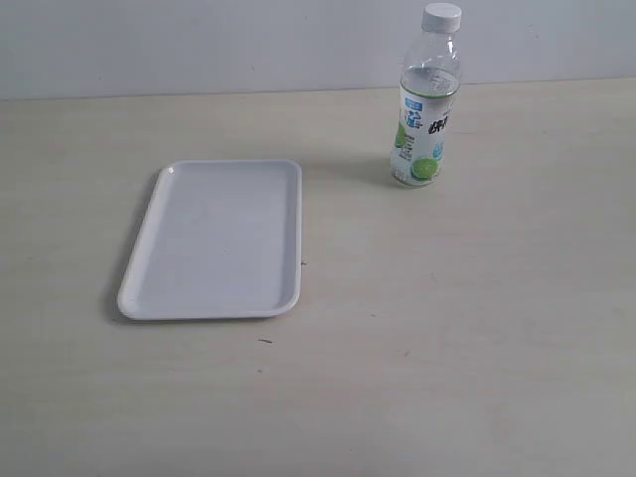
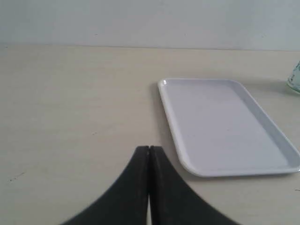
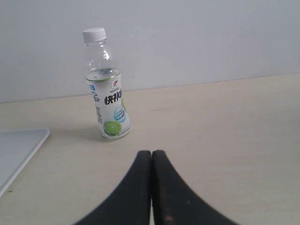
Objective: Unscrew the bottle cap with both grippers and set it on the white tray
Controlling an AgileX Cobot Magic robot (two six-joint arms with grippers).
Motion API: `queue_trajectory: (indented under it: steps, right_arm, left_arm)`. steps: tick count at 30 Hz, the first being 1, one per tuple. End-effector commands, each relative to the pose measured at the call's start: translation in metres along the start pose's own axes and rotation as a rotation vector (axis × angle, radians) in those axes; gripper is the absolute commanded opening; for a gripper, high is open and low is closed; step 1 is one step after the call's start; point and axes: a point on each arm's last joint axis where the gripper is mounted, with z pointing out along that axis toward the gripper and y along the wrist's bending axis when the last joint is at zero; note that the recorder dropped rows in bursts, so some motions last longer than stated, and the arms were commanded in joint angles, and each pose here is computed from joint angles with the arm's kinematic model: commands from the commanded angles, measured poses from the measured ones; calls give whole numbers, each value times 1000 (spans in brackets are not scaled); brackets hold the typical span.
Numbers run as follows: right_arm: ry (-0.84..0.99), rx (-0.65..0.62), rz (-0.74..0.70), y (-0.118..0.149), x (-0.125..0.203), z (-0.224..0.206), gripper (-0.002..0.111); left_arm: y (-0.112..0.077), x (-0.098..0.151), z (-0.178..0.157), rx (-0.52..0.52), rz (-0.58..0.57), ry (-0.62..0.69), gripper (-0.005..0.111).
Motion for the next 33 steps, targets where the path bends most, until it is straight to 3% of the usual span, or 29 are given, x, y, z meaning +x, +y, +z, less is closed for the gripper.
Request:
queue_trajectory:
  steps: [1, 20, 22, 25, 28, 33]
  right_arm:
    - [-9, -3, -1, 0, 1, 0, 0]
    - [-63, 0, -37, 0, -4, 0, 0]
    - [-63, 10, -93, -1, -4, 0, 0]
    - [-54, 5, -66, -1, -4, 0, 0]
    - [14, 12, -66, -1, 3, 0, 0]
    - [55, 16, -66, -2, 6, 0, 0]
  left_arm:
    - [-1, 0, 0, 8, 3, -15, 0]
    - [0, -1, 0, 6, 11, -19, 0]
    - [0, -4, 0, -3, 51, -57, 0]
    - [-1, -10, -1, 7, 50, -121, 0]
    - [-3, -16, -2, 34, -15, -191, 0]
    - [-3, -16, -2, 35, -24, -184, 0]
